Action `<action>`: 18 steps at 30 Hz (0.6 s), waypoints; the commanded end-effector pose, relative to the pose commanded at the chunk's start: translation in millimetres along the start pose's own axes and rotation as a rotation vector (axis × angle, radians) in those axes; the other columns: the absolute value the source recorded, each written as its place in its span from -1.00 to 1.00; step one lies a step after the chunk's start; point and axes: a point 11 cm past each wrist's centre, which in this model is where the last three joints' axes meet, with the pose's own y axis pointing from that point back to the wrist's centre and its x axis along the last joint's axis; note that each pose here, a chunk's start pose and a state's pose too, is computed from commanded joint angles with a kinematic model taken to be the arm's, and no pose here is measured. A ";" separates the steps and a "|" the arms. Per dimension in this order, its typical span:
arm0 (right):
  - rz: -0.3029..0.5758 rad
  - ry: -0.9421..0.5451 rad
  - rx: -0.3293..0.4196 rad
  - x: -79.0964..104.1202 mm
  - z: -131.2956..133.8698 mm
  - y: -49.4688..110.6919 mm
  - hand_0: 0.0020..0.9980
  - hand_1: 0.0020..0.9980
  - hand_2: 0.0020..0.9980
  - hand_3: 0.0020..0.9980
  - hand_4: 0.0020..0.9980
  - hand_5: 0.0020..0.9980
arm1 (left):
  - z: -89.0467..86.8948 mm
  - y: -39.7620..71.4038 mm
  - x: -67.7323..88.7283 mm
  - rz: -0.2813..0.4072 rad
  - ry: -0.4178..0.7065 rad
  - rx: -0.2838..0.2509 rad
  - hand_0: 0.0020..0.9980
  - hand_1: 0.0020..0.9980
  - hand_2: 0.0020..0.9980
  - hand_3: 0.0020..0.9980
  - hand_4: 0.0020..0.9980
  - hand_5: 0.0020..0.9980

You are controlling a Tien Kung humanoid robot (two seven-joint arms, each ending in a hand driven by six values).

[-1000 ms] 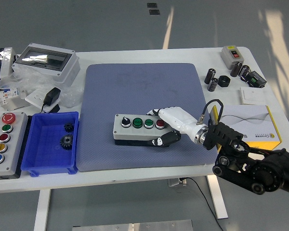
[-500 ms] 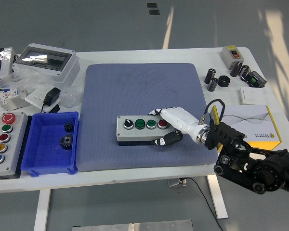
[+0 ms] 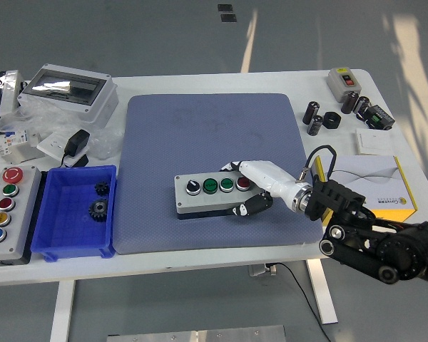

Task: Pick up the button,place it on the desk,press the button,press the button

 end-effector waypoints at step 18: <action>-0.044 -0.171 -0.006 6.0 -3.9 7.6 0.57 0.63 0.68 0.88 0.23 -0.93 | -3.4 -0.5 -0.4 0.000 -0.004 0.006 0.25 0.16 0.10 0.22 0.17 -0.64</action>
